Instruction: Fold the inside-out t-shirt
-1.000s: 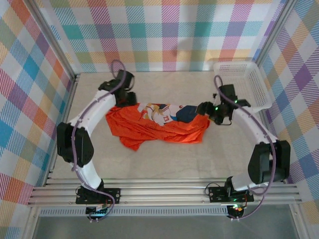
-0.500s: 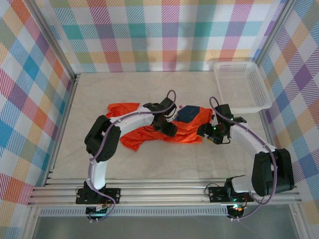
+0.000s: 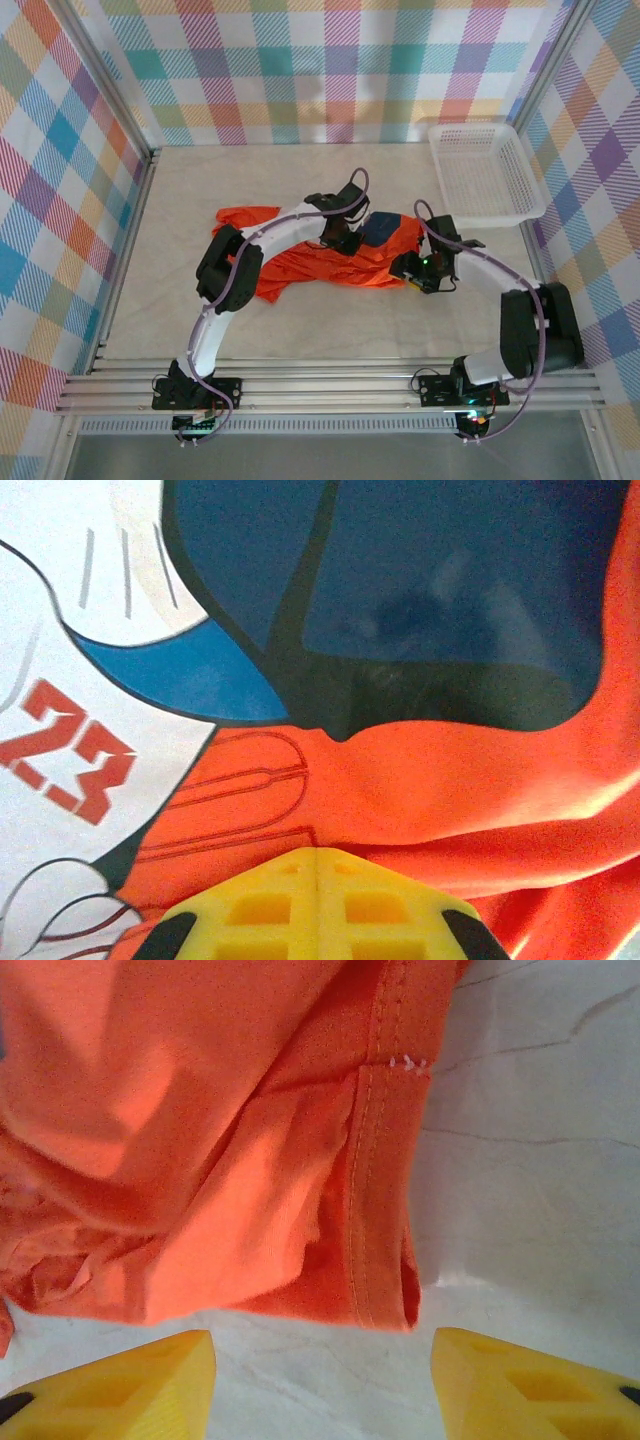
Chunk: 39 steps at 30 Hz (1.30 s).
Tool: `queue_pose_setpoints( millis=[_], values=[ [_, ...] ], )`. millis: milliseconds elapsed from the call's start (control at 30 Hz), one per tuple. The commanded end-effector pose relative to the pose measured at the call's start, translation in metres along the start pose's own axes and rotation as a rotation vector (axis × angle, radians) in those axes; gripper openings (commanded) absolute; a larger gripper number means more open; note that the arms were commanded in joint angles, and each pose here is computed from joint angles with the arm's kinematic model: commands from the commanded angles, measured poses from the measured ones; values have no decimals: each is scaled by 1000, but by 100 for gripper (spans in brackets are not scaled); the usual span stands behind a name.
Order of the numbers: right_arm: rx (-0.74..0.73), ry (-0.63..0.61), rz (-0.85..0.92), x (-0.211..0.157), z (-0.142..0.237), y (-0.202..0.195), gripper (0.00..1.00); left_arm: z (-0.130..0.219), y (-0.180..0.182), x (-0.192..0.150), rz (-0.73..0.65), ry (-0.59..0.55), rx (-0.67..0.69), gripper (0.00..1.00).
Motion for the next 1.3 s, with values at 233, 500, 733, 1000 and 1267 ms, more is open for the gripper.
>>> queue_pose_setpoints(
  millis=[233, 500, 733, 1000, 1267],
  values=[
    [-35, -7, 8, 26, -46, 36, 38, 70, 2, 13, 10, -68, 22, 0],
    [-71, -3, 48, -10, -21, 4, 0, 59, -22, -7, 1, 3, -110, 41],
    [-61, -34, 44, -31, -19, -24, 0, 26, -46, -34, -81, 88, -180, 44],
    [-70, -32, 36, -30, -24, -27, 0, 15, -78, -50, -175, 132, -280, 45],
    [-71, -33, 41, -26, -24, -22, 0, 1, -70, -71, -235, 205, -196, 48]
  ],
)
Point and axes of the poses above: each hand's point on the last joint's axis, 136 mm out from that joint toward the fingers, its own z axis back along the fingers, its own y axis along the line the jaws close on, x = y × z, the point moved 1 cm from there along z, back along the fingers, and after that the axes turned 9 degrees about -z, right-handed, at the moved point
